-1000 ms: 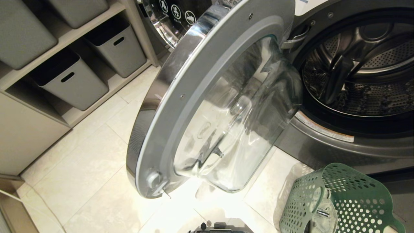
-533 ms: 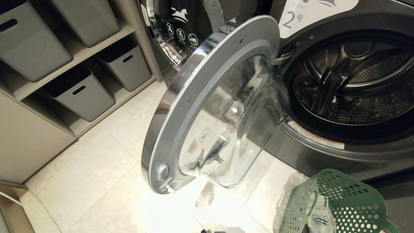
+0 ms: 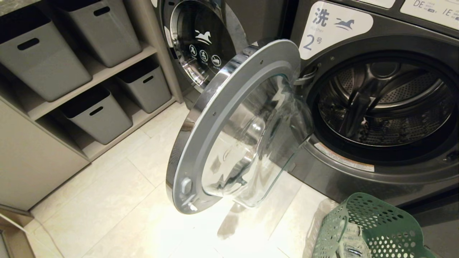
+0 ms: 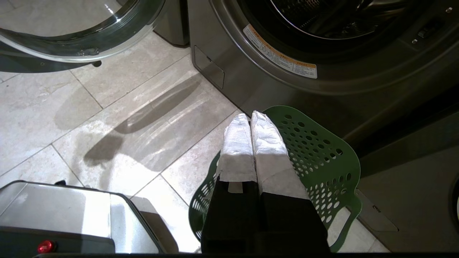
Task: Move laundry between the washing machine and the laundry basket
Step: Close the washing machine door with the left hand
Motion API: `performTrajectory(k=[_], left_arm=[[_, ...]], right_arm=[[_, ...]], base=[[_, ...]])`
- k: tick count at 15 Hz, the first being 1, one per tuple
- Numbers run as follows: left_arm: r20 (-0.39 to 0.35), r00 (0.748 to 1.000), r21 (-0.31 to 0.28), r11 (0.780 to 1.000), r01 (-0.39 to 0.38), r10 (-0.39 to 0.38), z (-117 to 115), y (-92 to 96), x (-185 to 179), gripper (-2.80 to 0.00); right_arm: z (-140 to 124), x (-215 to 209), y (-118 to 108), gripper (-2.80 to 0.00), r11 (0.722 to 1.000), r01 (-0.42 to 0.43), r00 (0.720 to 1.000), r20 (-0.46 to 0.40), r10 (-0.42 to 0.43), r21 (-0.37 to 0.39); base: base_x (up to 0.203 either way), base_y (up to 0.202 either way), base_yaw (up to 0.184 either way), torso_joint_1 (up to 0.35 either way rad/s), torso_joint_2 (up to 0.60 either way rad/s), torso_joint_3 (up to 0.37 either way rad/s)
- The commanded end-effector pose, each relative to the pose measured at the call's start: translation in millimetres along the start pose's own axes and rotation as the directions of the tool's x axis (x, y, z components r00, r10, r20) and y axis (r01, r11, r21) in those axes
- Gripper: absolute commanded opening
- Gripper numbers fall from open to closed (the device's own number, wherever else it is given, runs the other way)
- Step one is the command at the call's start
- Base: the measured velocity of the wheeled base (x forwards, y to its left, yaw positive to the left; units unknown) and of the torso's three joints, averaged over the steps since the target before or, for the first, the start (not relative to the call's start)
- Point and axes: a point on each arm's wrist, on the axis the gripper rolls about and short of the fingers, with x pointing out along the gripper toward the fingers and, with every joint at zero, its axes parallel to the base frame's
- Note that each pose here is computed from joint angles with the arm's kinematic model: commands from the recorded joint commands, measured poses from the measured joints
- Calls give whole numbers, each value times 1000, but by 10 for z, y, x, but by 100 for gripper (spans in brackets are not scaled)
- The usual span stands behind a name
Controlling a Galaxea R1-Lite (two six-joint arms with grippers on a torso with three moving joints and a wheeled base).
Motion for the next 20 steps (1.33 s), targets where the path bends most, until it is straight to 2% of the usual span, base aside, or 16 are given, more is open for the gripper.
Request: performTrajectory(k=[1, 9, 20], left_arm=[[-2, 1000, -2, 1000, 0, 0, -3, 0, 2, -280], [-4, 1000, 0, 1000, 0, 0, -5, 0, 2, -280], [-4, 1000, 0, 1000, 0, 0, -5, 0, 2, -280]], right_arm=[[0, 1, 0, -280, 1000, -2, 1000, -1, 2, -3], [0, 1, 0, -280, 1000, -2, 1000, -1, 2, -3], [0, 1, 0, -280, 1000, -2, 1000, -1, 2, -3]], base=[[0, 0, 0, 0, 0, 0], [0, 3, -16, 1, 0, 3], [0, 8, -174, 3, 2, 3]])
